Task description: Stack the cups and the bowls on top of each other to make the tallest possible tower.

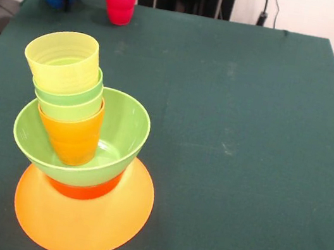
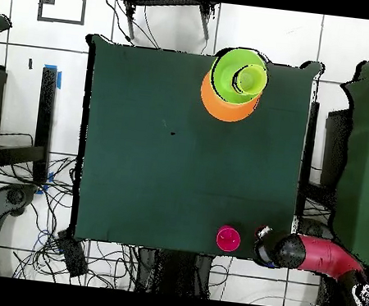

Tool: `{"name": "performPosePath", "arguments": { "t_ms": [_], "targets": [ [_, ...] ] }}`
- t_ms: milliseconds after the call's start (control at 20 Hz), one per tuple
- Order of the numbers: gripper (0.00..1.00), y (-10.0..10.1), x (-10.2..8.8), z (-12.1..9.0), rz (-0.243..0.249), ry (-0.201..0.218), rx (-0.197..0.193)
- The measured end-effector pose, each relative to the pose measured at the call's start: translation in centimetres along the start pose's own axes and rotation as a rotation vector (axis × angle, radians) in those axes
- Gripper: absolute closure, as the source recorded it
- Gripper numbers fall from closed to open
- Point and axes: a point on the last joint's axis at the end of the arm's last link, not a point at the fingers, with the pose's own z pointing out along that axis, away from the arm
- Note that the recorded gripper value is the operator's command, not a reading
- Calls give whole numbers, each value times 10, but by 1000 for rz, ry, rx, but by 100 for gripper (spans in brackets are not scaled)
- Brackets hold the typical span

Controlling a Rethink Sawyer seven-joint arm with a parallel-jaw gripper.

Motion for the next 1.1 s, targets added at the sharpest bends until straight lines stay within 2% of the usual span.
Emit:
{"name": "performPosePath", "arguments": {
  "t_ms": [150,200,250,350,400,550,650,800,1000,1100],
  "targets": [
    [100,2,-2,-1,42,32,-31],
    [100,0,-5,-4,83,59,-52],
    [100,-10,-11,-11,153,103,-80],
    [100,-20,-18,-18,206,137,-99],
    [100,-34,-26,-25,251,169,-118],
    [100,-44,-33,-28,272,189,-134],
    [100,-48,-36,-29,267,194,-149],
    [100,-41,-39,-37,239,187,-173],
    [100,-35,-40,-49,230,183,-185],
    [100,-29,-42,-62,229,183,-193]
  ]
}}
